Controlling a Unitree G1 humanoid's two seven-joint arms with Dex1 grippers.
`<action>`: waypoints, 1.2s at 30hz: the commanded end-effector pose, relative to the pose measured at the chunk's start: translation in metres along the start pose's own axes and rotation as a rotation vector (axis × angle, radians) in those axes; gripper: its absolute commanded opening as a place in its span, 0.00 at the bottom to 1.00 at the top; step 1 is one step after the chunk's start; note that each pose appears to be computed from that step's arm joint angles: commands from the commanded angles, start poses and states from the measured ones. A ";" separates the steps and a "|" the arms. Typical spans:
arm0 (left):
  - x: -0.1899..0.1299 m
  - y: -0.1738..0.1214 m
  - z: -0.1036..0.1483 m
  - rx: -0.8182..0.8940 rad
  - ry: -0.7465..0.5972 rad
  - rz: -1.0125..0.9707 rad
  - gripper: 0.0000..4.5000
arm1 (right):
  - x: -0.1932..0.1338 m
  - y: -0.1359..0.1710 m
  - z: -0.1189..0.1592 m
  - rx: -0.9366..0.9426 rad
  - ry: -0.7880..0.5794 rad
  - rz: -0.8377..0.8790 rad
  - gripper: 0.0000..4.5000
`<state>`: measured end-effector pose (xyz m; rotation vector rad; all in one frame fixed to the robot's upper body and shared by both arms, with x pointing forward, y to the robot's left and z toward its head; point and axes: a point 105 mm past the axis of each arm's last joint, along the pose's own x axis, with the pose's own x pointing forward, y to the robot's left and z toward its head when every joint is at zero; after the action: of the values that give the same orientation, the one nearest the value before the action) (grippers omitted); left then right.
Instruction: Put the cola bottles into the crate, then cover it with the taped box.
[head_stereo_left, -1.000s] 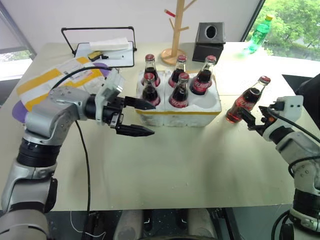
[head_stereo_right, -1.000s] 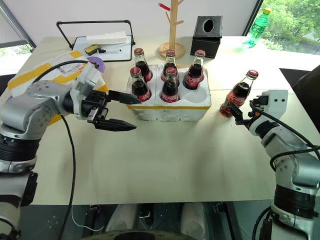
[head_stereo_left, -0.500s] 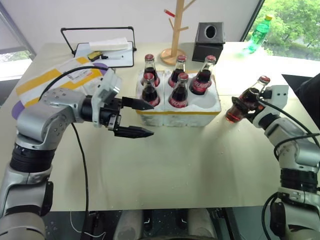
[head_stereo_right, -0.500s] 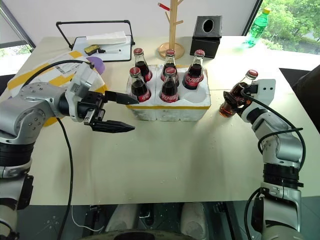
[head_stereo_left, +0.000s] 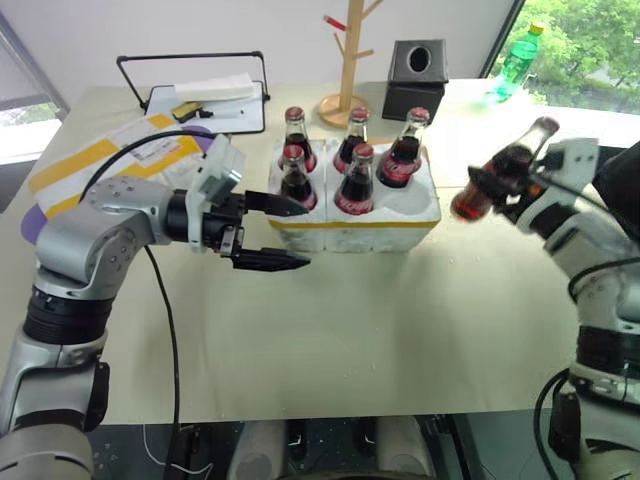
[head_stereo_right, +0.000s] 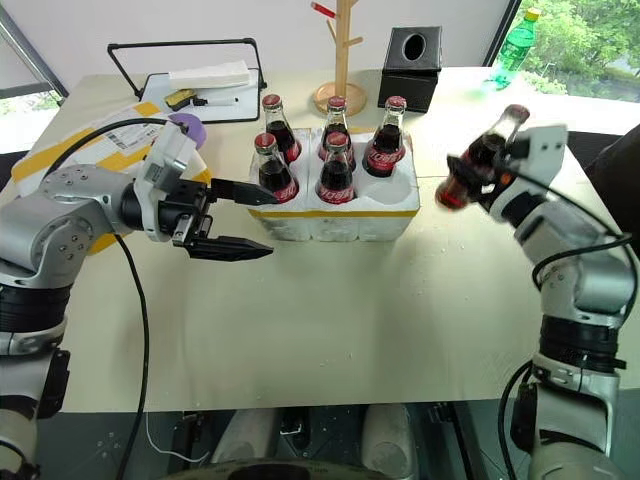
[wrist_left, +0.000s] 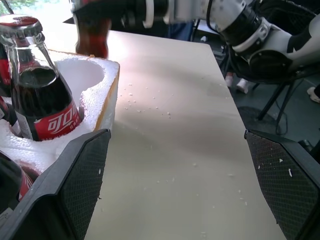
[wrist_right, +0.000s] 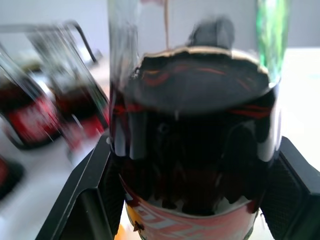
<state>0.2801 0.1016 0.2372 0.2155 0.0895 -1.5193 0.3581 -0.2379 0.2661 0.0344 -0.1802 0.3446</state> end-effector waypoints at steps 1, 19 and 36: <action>-0.004 0.000 0.013 0.051 -0.027 0.009 1.00 | 0.000 0.034 0.060 -0.015 -0.198 0.126 0.62; -0.009 0.000 0.014 0.061 -0.021 0.038 1.00 | 0.019 0.077 0.003 -0.006 -0.003 0.294 0.62; -0.016 0.002 0.014 0.069 -0.014 0.115 1.00 | 0.039 0.071 -0.065 -0.064 0.243 0.310 0.99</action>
<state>0.2828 0.1093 0.2422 0.2333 0.0658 -1.4439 0.3794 -0.1559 0.2049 -0.0832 0.0621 0.6433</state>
